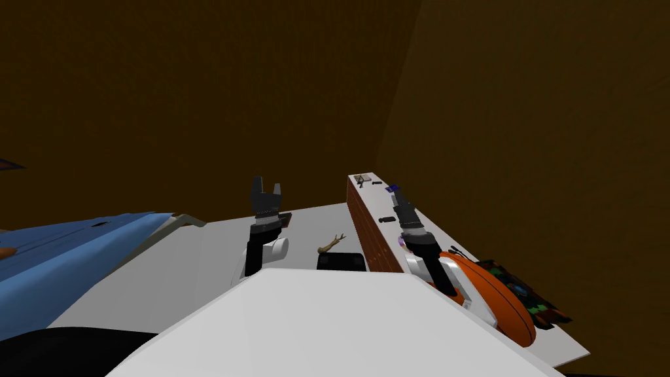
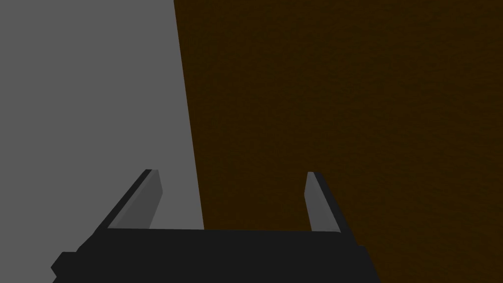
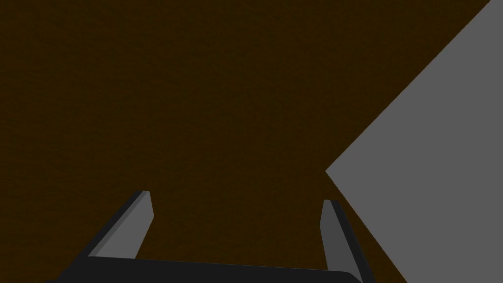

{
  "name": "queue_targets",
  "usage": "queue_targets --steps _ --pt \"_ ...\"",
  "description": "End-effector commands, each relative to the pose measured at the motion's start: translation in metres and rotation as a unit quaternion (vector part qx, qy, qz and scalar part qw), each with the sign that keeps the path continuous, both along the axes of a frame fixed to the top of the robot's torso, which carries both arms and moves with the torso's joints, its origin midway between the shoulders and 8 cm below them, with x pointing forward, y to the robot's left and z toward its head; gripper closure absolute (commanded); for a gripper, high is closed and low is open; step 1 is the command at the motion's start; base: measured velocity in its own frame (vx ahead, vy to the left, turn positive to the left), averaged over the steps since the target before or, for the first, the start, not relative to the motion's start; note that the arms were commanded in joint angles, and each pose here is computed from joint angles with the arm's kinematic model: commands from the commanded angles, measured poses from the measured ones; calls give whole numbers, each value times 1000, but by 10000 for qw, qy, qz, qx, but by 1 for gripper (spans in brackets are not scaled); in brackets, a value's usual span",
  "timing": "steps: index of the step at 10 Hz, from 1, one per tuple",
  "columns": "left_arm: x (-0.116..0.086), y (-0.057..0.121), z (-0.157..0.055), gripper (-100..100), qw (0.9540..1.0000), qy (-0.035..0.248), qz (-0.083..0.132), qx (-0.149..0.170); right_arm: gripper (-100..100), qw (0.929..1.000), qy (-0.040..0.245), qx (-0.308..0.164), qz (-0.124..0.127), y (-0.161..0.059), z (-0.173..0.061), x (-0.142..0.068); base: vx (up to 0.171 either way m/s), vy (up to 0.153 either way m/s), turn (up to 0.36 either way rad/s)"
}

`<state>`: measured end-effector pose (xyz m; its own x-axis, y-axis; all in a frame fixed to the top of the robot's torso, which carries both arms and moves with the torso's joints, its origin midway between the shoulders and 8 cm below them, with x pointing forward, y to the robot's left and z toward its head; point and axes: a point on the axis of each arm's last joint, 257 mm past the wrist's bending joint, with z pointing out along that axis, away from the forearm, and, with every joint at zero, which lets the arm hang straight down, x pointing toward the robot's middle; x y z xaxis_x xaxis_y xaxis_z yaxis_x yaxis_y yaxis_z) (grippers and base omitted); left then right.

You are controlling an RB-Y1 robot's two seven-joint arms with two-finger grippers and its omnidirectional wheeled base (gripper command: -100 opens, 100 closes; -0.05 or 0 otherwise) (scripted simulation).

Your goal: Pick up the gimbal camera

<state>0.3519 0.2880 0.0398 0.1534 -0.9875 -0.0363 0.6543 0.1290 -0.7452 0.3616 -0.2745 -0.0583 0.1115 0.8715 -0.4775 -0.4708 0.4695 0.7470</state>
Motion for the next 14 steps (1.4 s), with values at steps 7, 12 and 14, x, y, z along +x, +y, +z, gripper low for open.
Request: queue_targets --steps 7,12,14 --pt "0 0 0 0 10000 0 0 0 -100 9851 131 -1711 -85 7 -31 -7 32 -2 10" --pt "0 0 0 0 10000 0 0 0 -100 9612 251 -2748 -49 10 -57 -12 29 -1 14" --pt "0 0 0 0 10000 0 0 0 -100 9467 309 -3206 -4 9 -71 -15 40 -1 13"
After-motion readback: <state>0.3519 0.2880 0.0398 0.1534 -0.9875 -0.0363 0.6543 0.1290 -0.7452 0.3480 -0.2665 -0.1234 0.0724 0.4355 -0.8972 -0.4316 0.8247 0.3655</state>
